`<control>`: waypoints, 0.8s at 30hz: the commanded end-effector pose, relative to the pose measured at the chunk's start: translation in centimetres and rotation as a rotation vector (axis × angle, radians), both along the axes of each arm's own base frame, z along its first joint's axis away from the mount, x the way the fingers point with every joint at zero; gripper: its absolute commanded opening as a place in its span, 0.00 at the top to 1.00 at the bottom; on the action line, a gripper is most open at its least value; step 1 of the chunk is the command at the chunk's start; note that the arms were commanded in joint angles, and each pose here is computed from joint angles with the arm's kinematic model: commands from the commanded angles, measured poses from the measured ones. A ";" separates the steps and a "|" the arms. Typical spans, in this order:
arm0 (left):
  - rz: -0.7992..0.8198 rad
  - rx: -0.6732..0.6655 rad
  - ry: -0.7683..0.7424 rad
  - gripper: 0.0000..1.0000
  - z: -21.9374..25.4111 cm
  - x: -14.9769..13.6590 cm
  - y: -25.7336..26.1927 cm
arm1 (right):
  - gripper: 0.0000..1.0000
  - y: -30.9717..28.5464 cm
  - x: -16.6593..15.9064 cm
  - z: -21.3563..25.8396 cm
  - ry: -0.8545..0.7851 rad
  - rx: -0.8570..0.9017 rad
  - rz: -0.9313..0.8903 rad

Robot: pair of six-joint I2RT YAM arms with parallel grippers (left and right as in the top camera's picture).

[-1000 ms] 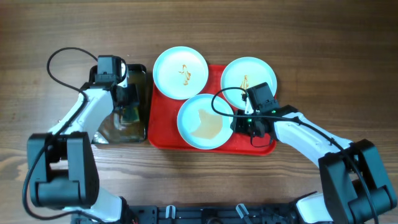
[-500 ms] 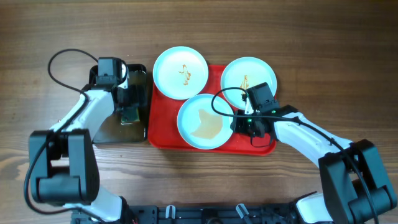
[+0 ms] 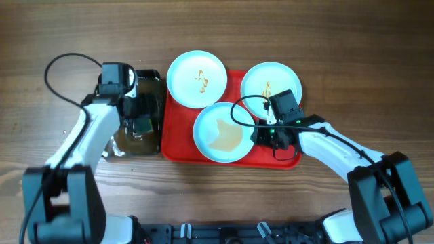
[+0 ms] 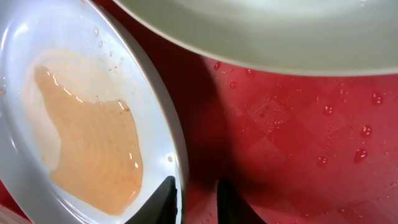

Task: Clean dirty plates on tray and stack at the side
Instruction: 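Lift the bottom plate with the right gripper and carry it right of the tray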

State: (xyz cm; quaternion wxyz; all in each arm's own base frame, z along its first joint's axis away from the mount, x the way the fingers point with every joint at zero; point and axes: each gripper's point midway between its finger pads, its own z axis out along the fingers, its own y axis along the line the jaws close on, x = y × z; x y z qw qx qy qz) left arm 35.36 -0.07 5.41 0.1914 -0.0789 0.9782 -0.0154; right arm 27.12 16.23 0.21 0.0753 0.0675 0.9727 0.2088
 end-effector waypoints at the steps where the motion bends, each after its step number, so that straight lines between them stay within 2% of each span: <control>1: 0.106 -0.054 0.029 0.00 1.5 -2.0 -0.2 | 0.71 0.3 -1.1 -0.6 0.045 0.021 0.016; 3: 0.192 -0.093 0.094 0.00 0.9 -3.5 -0.4 | 0.67 0.5 -1.2 -0.5 0.060 0.035 -0.004; 6: 0.192 -0.143 0.127 0.00 0.8 -4.1 -1.3 | 0.65 1.0 -1.3 -0.5 0.073 0.043 -0.028; 11: 0.192 -0.145 0.127 0.00 0.8 -4.1 -1.3 | 0.94 1.4 -1.7 -0.6 0.079 0.034 -0.029; 16: 0.192 -0.144 0.127 0.00 0.8 -4.1 -1.3 | 0.96 1.5 -1.3 0.3 0.053 0.036 -0.028; 18: 0.191 -0.144 0.127 0.00 0.8 -4.1 -1.3 | 0.96 1.3 -0.3 2.7 -0.024 0.036 -0.038; 19: 0.192 -0.144 0.127 0.00 0.8 -4.1 -1.3 | 0.95 0.6 0.7 5.1 -0.121 0.018 -0.062; 22: 0.191 -0.145 0.127 0.00 0.8 -4.1 -1.3 | 0.96 -0.8 1.9 8.5 -0.277 -0.028 -0.085; 24: 0.191 -0.145 0.127 0.00 0.8 -4.1 -1.3 | 0.96 -1.7 1.9 9.2 -0.316 -0.068 -0.079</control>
